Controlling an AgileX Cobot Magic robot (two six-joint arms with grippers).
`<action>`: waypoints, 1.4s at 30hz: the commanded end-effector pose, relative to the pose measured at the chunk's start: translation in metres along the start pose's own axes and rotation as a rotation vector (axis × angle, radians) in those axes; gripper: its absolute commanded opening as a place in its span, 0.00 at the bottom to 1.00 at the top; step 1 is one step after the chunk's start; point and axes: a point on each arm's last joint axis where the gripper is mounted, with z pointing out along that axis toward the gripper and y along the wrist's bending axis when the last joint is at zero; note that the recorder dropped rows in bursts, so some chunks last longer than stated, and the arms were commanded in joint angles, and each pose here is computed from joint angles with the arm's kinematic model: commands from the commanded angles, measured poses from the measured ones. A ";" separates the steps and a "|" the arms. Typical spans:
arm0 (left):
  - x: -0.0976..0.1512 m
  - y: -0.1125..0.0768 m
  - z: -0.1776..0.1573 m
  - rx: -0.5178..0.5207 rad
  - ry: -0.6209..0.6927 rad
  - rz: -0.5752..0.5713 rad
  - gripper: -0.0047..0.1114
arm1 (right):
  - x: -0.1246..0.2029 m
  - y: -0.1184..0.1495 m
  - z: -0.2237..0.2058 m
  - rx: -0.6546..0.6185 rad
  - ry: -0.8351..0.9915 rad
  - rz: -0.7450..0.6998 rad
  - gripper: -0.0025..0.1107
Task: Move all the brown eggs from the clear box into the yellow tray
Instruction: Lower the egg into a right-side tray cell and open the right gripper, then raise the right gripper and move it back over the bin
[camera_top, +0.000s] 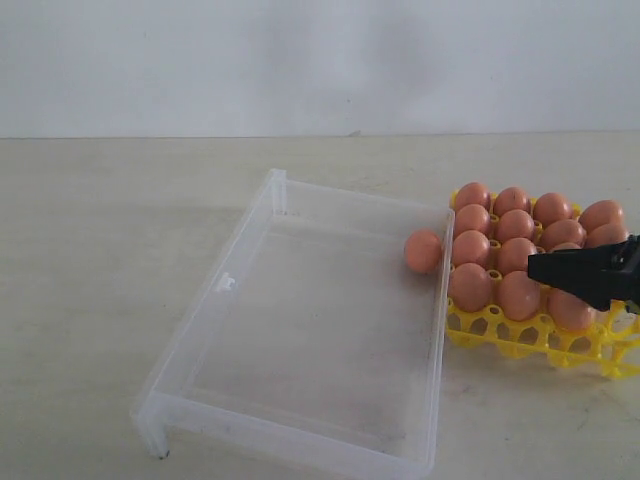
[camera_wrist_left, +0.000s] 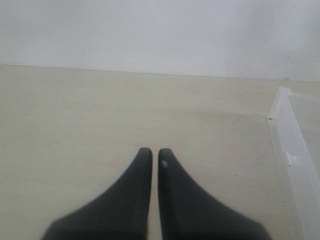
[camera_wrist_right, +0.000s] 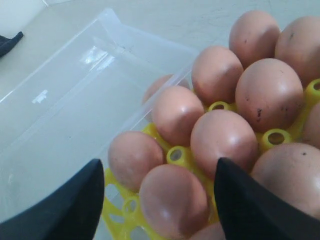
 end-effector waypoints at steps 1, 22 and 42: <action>0.000 0.000 0.000 0.004 -0.007 0.000 0.08 | -0.004 0.002 0.000 -0.017 -0.043 -0.005 0.52; 0.000 0.000 0.000 0.004 -0.007 0.000 0.08 | -0.086 0.129 0.059 0.047 0.122 -0.666 0.02; 0.000 0.000 0.000 0.004 -0.007 0.000 0.08 | -0.169 0.180 0.161 0.602 0.810 -0.321 0.02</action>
